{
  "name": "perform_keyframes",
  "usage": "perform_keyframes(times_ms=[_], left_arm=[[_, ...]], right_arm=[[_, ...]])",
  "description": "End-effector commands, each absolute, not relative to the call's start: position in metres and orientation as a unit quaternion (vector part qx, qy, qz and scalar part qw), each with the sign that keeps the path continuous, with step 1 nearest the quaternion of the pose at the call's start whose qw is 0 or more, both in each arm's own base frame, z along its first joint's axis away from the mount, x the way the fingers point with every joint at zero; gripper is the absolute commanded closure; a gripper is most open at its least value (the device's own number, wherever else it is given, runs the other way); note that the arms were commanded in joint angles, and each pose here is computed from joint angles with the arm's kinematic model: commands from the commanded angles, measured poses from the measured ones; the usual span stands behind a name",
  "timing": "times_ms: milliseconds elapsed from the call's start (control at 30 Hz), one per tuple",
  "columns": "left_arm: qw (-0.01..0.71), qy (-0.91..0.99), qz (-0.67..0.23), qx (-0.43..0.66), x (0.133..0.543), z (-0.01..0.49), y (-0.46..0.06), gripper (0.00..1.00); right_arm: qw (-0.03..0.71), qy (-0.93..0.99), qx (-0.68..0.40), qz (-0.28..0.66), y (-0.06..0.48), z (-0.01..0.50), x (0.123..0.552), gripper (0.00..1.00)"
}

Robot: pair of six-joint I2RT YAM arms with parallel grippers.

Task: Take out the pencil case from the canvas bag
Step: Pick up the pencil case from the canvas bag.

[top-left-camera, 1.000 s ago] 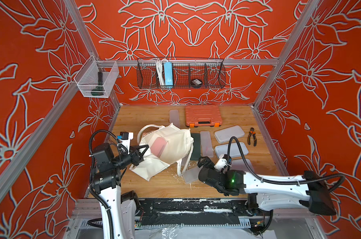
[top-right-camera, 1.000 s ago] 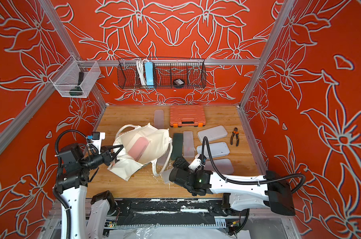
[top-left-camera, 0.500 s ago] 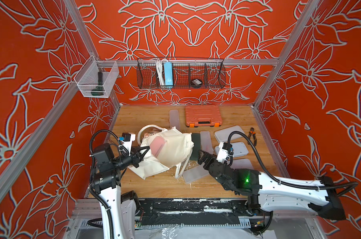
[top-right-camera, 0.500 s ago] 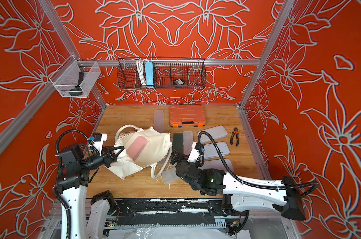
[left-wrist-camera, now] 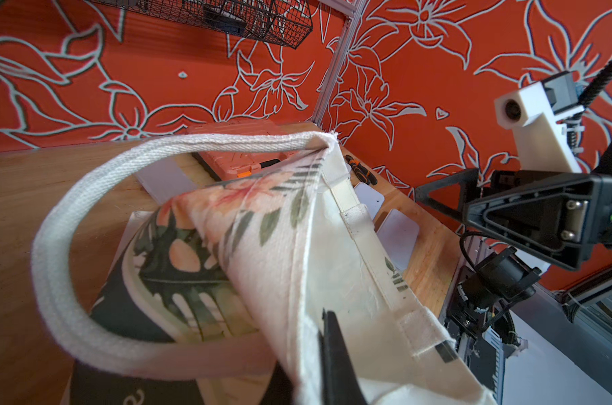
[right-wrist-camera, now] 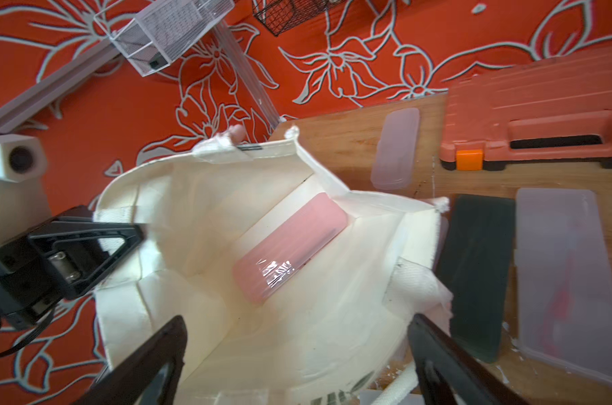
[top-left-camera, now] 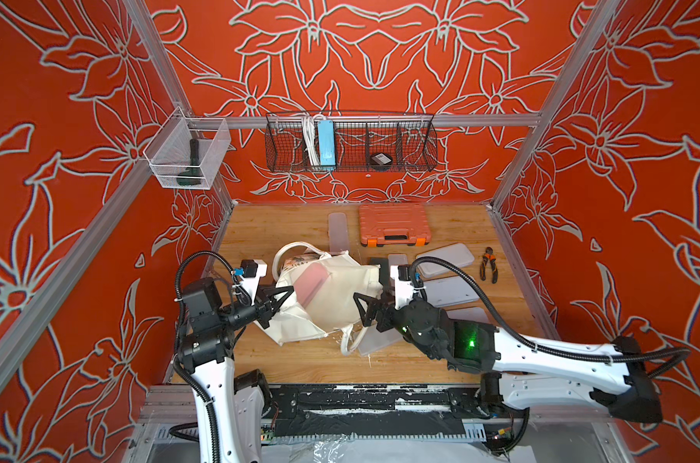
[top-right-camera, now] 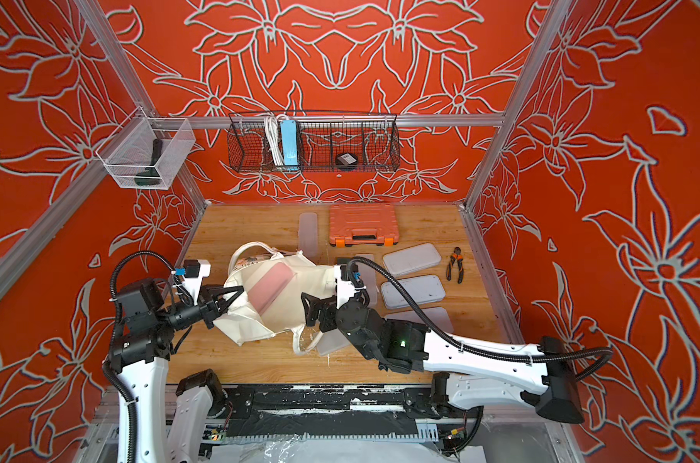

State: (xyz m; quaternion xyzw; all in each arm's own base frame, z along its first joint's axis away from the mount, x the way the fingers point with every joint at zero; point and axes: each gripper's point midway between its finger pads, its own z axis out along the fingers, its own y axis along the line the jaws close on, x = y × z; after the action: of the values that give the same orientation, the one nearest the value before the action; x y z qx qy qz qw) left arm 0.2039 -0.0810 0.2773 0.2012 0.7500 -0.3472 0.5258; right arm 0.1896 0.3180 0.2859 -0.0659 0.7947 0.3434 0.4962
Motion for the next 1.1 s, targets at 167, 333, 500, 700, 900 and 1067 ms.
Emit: perform_keyframes(times_ms=[167,333,500,700,900,1067], left_arm=[[0.528,0.719,-0.358,0.277,0.192,0.292,-0.096,1.0],[0.507,0.72,-0.379,0.284,0.191,0.297,-0.102,1.0],[0.488,0.724,-0.392,0.292,0.189,0.295,-0.109,1.0],[0.476,0.728,-0.402,0.285,0.192,0.295,-0.109,1.0],[0.461,0.732,-0.41,0.288,0.192,0.295,-0.111,1.0],[0.439,0.74,-0.418,0.292,0.192,0.292,-0.113,1.0]], right_arm=[[0.481,0.782,-0.162,0.362,0.356,0.294,0.179,0.02],[0.471,0.789,-0.191,0.345,0.369,0.286,0.18,0.02],[0.455,0.796,-0.224,0.331,0.384,0.275,0.179,0.05],[0.438,0.805,-0.259,0.305,0.398,0.252,0.18,0.12],[0.421,0.814,-0.287,0.28,0.407,0.228,0.181,0.18],[0.401,0.826,-0.31,0.246,0.412,0.199,0.182,0.25]])
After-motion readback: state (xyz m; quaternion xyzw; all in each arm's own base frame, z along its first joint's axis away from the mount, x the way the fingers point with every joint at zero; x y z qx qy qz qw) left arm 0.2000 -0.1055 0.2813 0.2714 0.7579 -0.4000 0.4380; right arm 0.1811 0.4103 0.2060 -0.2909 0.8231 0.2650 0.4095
